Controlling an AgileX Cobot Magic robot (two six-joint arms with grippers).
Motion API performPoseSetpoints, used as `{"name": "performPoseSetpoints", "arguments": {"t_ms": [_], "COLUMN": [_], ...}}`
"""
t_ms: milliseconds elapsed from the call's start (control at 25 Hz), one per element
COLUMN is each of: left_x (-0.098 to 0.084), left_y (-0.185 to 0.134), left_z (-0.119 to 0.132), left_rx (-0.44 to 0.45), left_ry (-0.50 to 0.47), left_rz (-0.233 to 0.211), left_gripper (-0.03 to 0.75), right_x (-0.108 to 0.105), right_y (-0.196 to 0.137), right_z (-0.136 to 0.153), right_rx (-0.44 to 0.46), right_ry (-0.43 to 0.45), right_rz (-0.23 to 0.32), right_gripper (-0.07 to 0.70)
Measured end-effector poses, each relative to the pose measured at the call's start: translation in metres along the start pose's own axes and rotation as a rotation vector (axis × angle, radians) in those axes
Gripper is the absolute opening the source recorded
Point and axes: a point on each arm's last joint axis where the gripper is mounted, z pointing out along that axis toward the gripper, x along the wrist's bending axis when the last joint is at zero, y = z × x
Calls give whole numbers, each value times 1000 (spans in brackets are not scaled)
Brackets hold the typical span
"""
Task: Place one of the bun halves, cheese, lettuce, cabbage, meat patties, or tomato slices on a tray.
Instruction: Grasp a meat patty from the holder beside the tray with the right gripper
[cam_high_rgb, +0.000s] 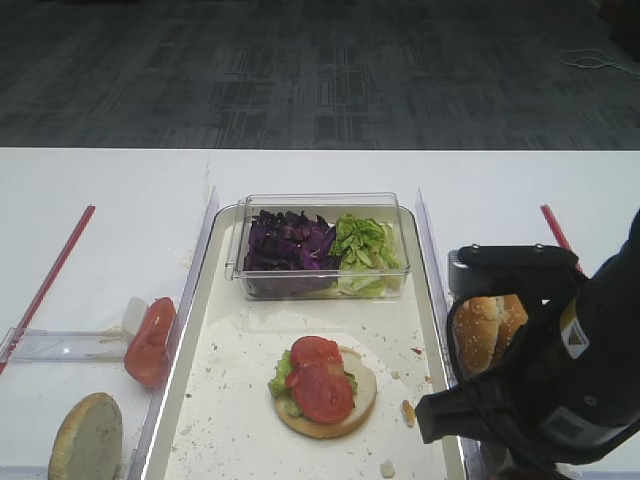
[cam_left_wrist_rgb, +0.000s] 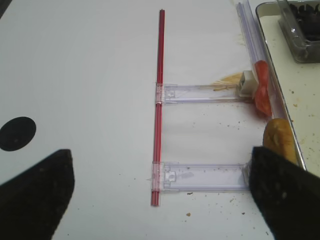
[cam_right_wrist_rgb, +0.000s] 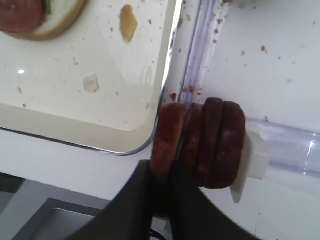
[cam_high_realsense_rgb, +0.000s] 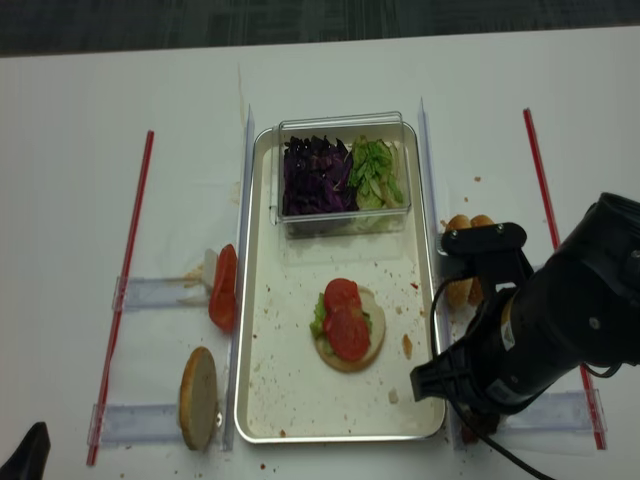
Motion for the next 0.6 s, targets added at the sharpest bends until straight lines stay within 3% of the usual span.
{"name": "performPoseSetpoints", "arguments": {"t_ms": [600], "left_x": [0], "left_y": [0], "left_z": [0], "left_rx": [0], "left_ry": [0], "left_rz": [0], "left_gripper": [685], "right_x": [6], "right_y": [3], "right_z": [-29], "right_rx": [-97], "right_ry": [66], "right_rz": [-8], "right_gripper": [121]}}
